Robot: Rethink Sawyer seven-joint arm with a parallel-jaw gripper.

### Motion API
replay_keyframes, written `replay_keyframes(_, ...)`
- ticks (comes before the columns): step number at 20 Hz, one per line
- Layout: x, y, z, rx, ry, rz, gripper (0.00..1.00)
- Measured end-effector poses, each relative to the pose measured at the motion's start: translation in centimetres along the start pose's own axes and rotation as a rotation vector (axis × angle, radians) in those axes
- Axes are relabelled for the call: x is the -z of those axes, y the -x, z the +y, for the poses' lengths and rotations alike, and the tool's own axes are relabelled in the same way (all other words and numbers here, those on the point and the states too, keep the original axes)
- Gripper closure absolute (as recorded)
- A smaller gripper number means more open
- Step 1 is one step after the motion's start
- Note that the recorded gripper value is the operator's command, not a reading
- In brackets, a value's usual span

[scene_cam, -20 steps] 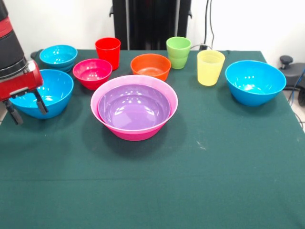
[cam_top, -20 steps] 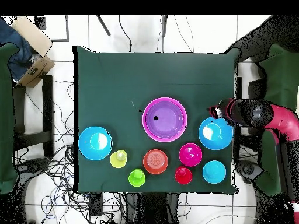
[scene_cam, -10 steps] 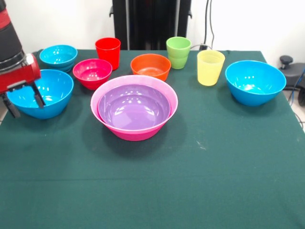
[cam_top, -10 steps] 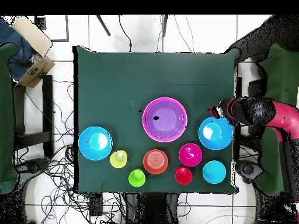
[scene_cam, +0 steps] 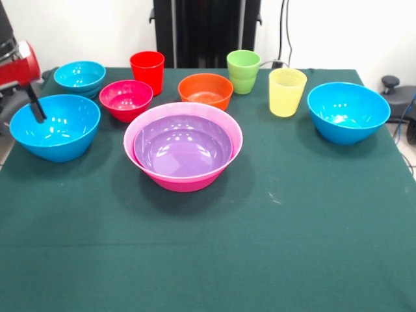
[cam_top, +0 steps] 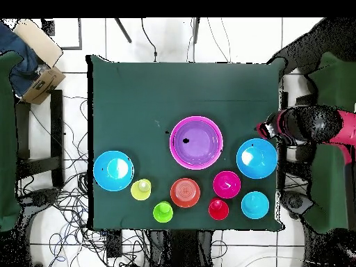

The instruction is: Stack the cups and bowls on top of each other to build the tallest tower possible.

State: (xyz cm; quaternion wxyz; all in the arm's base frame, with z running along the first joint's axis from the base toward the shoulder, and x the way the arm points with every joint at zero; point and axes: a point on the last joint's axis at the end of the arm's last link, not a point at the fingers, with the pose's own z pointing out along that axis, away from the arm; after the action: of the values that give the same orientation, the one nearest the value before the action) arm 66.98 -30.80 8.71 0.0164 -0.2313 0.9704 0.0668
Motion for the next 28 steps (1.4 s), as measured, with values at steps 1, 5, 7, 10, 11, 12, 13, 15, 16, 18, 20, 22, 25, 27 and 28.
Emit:
replay_keyframes(1,0.4,0.1,0.0,0.000,-0.003,0.003,0.00)
replay_keyframes(5,1.3,0.4,-0.3,0.001,-0.018,0.004,0.00)
replay_keyframes(7,1.3,0.3,-0.4,0.000,-0.019,0.004,0.00)
replay_keyframes(10,1.1,0.1,-0.5,-0.004,-0.015,0.004,0.00)
replay_keyframes(11,1.0,-0.1,-0.5,-0.005,-0.015,0.003,0.00)
replay_keyframes(12,0.9,-0.2,-0.6,-0.007,-0.014,0.001,0.00)
replay_keyframes(13,0.8,-0.3,-0.7,-0.008,-0.016,0.000,0.00)
replay_keyframes(15,0.8,-0.6,-0.8,-0.010,-0.018,-0.005,0.00)
replay_keyframes(16,0.7,-0.9,-0.8,-0.011,-0.021,-0.009,0.00)
replay_keyframes(18,0.5,-1.8,-0.9,-0.013,-0.027,-0.017,0.00)
replay_keyframes(20,0.4,-2.3,-0.9,-0.013,-0.031,-0.022,0.00)
replay_keyframes(22,0.3,-2.8,-0.7,-0.011,-0.035,-0.026,0.00)
replay_keyframes(25,0.1,-3.4,-0.4,-0.007,-0.036,-0.027,0.00)
replay_keyframes(27,0.1,-3.7,-0.1,-0.003,-0.034,-0.023,0.00)
replay_keyframes(28,0.1,-3.8,0.0,0.000,-0.032,-0.021,0.00)
